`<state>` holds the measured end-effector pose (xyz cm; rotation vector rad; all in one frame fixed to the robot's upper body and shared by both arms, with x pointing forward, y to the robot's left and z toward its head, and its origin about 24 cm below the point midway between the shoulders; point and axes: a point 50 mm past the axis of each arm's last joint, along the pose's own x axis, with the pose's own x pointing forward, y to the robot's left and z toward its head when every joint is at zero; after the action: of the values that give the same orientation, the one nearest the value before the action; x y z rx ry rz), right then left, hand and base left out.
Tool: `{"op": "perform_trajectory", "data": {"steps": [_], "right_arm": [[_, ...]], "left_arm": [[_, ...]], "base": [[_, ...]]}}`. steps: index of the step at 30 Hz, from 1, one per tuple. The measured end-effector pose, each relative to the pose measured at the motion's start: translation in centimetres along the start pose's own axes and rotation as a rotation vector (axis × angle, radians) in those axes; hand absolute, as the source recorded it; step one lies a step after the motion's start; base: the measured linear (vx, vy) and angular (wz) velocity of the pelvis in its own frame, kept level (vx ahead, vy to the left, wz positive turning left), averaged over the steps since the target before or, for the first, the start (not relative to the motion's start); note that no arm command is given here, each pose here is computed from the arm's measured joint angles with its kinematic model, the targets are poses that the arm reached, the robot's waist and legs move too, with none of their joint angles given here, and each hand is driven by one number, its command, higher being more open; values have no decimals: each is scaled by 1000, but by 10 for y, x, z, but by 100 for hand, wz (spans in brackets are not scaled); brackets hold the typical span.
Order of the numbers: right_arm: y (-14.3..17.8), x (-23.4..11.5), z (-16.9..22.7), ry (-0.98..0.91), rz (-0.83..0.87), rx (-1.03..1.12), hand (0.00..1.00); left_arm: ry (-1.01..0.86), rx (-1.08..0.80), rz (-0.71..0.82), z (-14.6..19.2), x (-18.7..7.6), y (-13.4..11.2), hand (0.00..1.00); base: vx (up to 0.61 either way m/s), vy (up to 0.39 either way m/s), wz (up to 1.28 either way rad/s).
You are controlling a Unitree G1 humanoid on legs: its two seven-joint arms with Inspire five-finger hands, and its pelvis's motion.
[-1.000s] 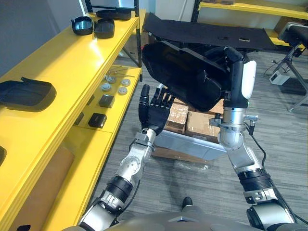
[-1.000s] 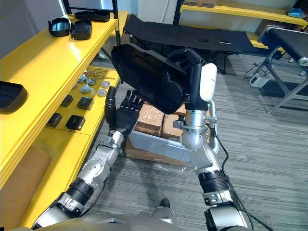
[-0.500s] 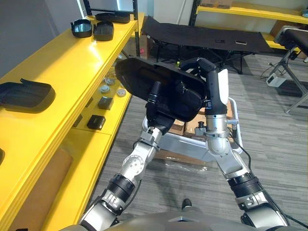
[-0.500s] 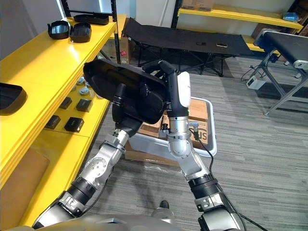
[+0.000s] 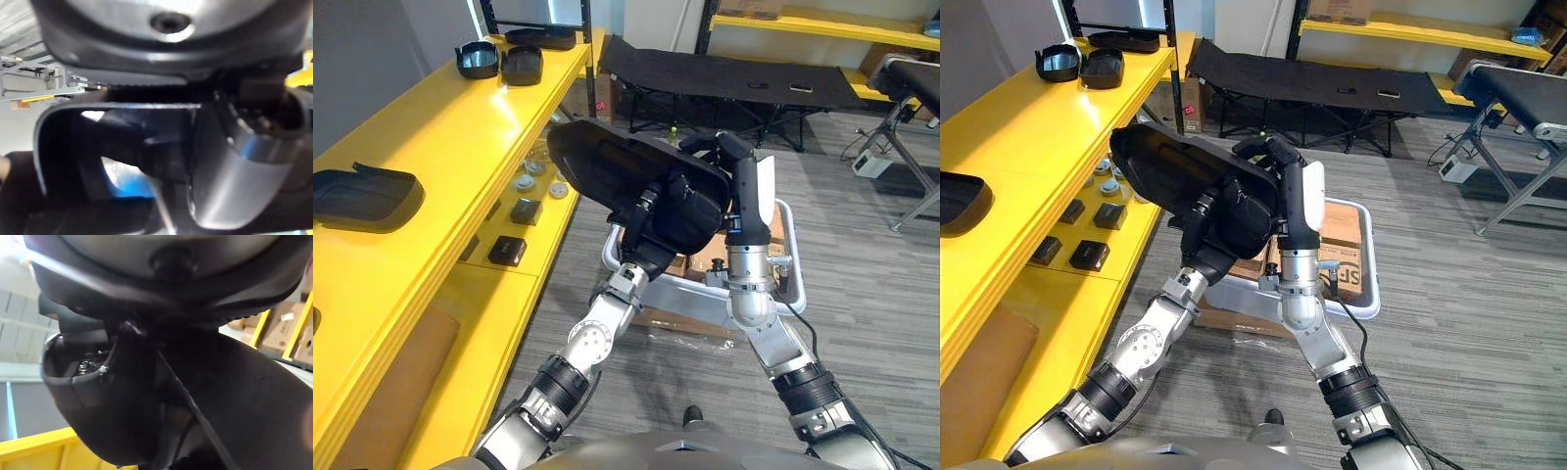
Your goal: Walk over and take three plastic housings, then place them on the shelf
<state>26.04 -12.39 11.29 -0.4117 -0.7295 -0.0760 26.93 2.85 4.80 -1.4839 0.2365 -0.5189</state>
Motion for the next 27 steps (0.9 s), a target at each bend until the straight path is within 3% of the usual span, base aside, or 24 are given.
{"op": "perform_trajectory", "data": {"steps": [9, 10, 15, 19, 23, 27], "right_arm": [[7, -15, -5, 85, -18, 64, 0], [7, -19, -6, 96, -13, 64, 100], [9, -38, -10, 147, 32, 73, 100], [16, -58, -12, 206, 112, 86, 100], [20, -54, -10, 216, 107, 121, 100], [17, -55, -18, 311, 54, 129, 100]], "left_arm": [[-38, -17, 62, -3, -9, 4, 0], [-44, -3, 71, -4, -12, 6, 0], [-133, 137, 93, 15, -15, 4, 0], [-292, 289, 67, 43, -15, -17, 0], [-372, 595, 82, 49, -19, -40, 0], [-508, 888, 197, 61, -25, -49, 0]], "base": [[0, 0, -1], [0, 0, -3], [0, 0, 0], [0, 0, 0], [0, 0, 1], [0, 0, 0]]}}
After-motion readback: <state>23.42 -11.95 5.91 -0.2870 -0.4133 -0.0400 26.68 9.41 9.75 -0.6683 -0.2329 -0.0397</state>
